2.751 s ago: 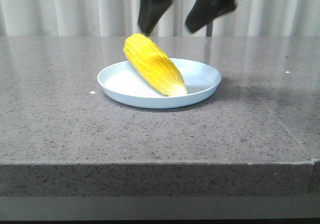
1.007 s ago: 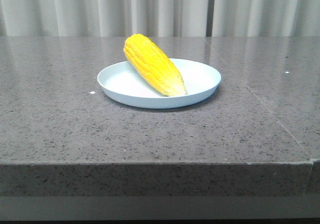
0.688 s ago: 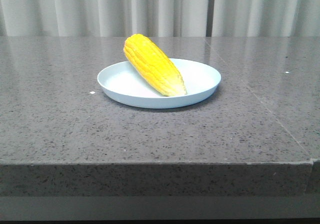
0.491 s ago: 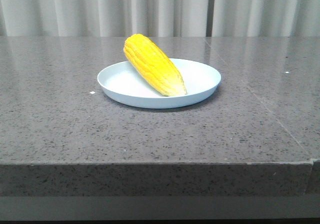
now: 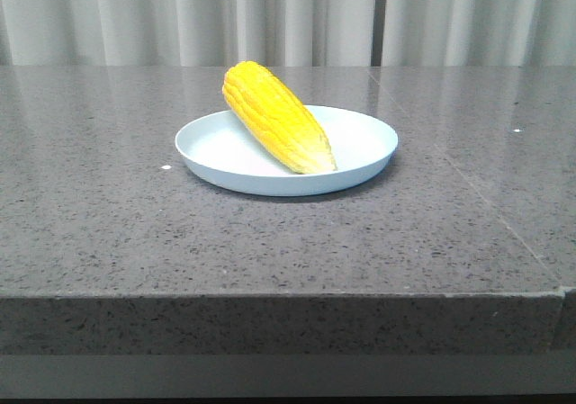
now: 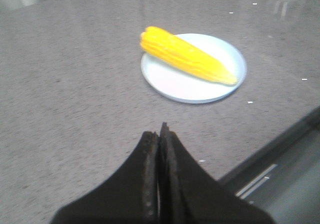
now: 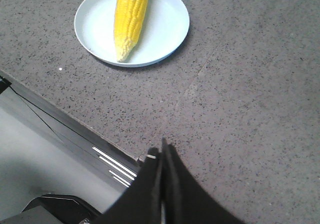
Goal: Place corn on plate with both arms
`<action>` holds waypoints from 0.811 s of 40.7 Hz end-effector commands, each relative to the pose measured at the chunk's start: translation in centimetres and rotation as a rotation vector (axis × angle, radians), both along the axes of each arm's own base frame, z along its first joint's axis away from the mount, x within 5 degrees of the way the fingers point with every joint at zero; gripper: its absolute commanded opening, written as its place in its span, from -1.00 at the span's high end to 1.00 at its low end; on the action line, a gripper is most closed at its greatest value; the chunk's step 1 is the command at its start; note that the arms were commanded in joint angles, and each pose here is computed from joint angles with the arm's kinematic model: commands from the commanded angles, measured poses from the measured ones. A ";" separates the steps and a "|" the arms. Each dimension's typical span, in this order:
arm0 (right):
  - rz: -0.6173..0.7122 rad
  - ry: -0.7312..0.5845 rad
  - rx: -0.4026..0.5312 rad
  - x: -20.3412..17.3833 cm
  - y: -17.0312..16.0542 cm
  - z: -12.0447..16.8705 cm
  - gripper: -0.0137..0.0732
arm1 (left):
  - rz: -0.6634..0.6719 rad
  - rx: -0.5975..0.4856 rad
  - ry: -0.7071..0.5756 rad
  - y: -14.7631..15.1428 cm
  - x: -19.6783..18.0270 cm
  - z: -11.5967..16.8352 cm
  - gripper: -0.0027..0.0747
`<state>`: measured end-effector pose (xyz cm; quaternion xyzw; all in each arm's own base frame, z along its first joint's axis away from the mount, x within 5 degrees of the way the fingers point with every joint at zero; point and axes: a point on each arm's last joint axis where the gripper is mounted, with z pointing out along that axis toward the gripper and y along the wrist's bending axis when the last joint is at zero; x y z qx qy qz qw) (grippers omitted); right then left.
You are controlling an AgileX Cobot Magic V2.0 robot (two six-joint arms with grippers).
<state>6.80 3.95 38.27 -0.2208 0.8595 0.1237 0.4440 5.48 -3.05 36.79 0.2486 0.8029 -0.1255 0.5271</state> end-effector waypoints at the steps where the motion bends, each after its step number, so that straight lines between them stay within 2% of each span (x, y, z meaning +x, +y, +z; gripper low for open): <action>1: 0.001 -0.077 0.037 0.2 0.1 1.2 0.84 | 0.068 -0.038 -0.098 0.5 0.1 0.5 0.98; 8: 0.001 -0.077 0.037 0.2 0.1 1.2 0.84 | 0.226 -0.086 -0.222 1.5 0.3 -2.1 0.98; 11: 0.001 -0.077 0.037 0.2 0.1 1.2 0.84 | 0.277 -0.144 -0.276 1.7 0.1 -3.4 0.98; 16: 0.001 -0.077 0.037 0.2 0.1 1.2 0.84 | 0.372 -0.222 -0.308 2.1 -0.1 -6.4 0.98; 21: 0.001 -0.077 0.037 0.2 0.1 1.2 0.84 | 0.458 -0.248 -0.346 2.5 -0.2 -9.5 0.98; 33: 0.001 -0.077 0.037 0.2 0.1 1.2 0.84 | 0.506 -0.266 -0.441 2.8 -0.2 -15.0 0.98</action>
